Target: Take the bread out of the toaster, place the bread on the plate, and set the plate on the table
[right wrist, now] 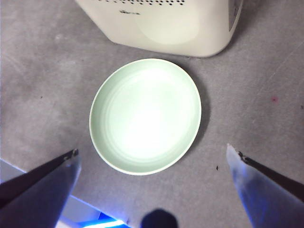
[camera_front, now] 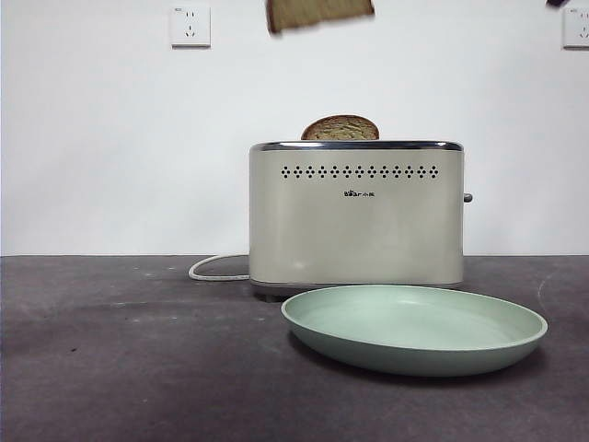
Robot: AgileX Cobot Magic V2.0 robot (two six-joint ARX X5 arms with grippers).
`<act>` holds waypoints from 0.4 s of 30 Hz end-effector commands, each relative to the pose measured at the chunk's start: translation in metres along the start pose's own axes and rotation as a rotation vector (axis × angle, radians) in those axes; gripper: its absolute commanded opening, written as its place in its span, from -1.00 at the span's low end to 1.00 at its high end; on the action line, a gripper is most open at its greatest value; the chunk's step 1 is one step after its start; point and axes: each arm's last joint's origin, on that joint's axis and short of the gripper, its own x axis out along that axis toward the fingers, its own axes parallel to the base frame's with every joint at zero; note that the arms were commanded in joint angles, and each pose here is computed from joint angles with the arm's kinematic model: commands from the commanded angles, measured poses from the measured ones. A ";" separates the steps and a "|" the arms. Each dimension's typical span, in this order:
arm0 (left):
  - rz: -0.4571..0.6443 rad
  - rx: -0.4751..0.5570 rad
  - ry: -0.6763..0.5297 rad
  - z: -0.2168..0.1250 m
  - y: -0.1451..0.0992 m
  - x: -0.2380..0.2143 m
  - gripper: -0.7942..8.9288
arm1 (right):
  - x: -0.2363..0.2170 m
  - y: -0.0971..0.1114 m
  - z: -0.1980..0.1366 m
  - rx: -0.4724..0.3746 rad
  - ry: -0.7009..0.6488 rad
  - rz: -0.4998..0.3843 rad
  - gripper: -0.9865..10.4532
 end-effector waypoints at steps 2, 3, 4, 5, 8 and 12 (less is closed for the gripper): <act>0.020 -0.015 0.019 0.013 -0.012 -0.031 -0.85 | 0.021 -0.010 0.009 0.042 0.057 -0.001 0.18; 0.018 -0.023 0.031 0.015 -0.015 -0.039 -0.85 | 0.028 -0.013 0.011 0.050 0.077 0.000 0.13; 0.013 -0.033 0.048 0.015 -0.019 -0.045 -0.85 | 0.035 -0.016 0.013 0.057 0.094 0.001 0.09; 0.004 -0.046 0.072 0.015 -0.023 -0.051 -0.85 | 0.042 -0.019 0.015 0.064 0.111 0.002 0.08; -0.030 -0.087 0.150 0.010 -0.031 -0.061 -0.85 | 0.062 -0.028 0.020 0.081 0.150 0.003 0.08; -0.095 -0.128 0.222 -0.003 -0.044 -0.069 -0.85 | 0.092 -0.042 0.024 0.110 0.216 0.006 0.08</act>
